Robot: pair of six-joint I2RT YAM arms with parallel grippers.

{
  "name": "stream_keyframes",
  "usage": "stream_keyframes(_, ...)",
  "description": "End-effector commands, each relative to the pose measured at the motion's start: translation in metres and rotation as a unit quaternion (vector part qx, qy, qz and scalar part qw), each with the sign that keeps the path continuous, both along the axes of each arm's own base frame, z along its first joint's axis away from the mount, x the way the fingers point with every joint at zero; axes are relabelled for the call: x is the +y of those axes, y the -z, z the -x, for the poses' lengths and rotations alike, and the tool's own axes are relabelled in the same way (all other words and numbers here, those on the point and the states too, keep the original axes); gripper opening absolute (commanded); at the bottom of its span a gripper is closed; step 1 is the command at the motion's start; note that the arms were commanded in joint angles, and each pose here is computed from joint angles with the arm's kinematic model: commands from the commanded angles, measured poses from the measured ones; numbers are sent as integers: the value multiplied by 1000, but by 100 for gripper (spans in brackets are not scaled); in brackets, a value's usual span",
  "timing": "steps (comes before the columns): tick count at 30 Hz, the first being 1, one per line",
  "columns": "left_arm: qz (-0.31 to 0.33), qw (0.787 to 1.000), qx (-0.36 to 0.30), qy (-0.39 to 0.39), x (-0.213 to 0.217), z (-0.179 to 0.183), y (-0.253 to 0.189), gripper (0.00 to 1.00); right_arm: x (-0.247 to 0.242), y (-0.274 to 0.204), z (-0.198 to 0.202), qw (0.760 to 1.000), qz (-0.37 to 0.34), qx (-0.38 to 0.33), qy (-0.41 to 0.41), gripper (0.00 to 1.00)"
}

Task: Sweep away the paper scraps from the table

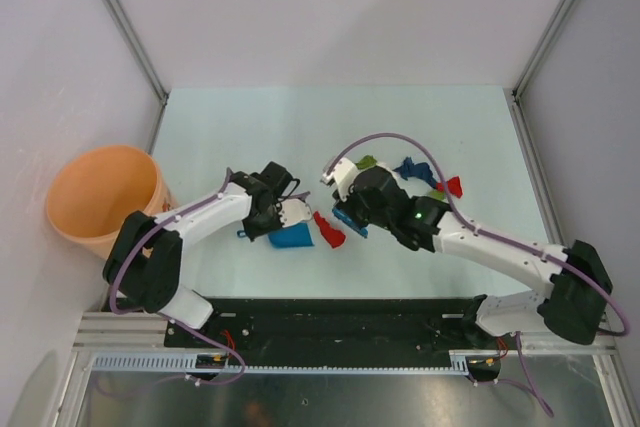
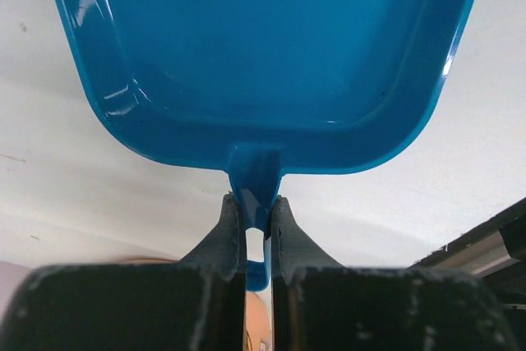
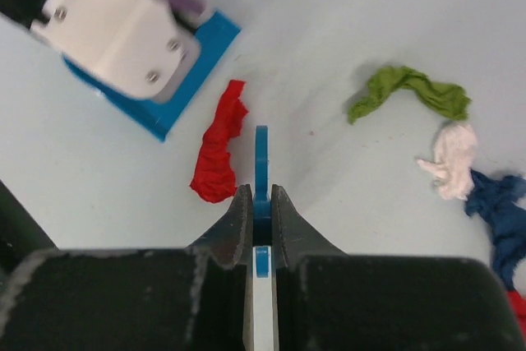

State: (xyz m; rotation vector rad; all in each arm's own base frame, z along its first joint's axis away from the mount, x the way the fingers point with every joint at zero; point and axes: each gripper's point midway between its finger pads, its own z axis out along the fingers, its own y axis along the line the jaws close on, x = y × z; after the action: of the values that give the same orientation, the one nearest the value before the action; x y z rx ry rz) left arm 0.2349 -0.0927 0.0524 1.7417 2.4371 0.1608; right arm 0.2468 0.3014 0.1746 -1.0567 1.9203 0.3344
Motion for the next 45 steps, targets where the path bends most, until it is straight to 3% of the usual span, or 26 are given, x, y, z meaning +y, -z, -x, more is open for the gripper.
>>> stream_keyframes(1, -7, 998, 18, 58, -9, 10, 5, 0, -38, -36, -19, 992, -42, -28, 118, 0)
stream_keyframes(3, -9, 997, 31, 71, -12, 16, 8, 0, -55, -37, -29, 980, -60, -21, 189, 0)
stream_keyframes(7, -1, 996, 41, 82, -22, 16, 9, 0, -106, -25, -50, 926, -71, -18, 370, 0)
stream_keyframes(10, 4, 996, 48, 77, -30, 13, 11, 0, -98, -4, -51, 917, -67, -2, 394, 0)
stream_keyframes(12, 12, 995, 52, 81, -35, 13, 11, 0, -82, 15, -50, 920, -64, 21, 387, 0)
stream_keyframes(15, 23, 995, 62, 81, -40, 14, 13, 0, -24, 33, -36, 942, -105, 88, 307, 0)
stream_keyframes(18, 28, 994, 65, 77, -44, 12, 14, 0, 42, 9, -24, 949, -199, 132, 207, 0)
stream_keyframes(21, 45, 994, 73, 74, -51, 14, 14, 0, 65, -18, -17, 935, -267, 155, 175, 0)
stream_keyframes(30, 175, 982, 50, 57, -94, 5, -23, 0, 23, -50, -29, 941, -227, 63, 242, 0)
stream_keyframes(34, 235, 970, 29, 45, -105, -2, -51, 0, -8, -94, -32, 938, -224, -3, 266, 0)
stream_keyframes(37, 271, 962, 16, 33, -107, -7, -71, 0, -45, -147, -33, 923, -233, -75, 298, 0)
stream_keyframes(41, 309, 951, 0, -4, -103, -19, -93, 0, -116, -233, -16, 877, -300, -163, 338, 0)
stream_keyframes(45, 365, 930, -34, -40, -96, -36, -135, 0, -169, -269, 6, 842, -346, -196, 366, 0)
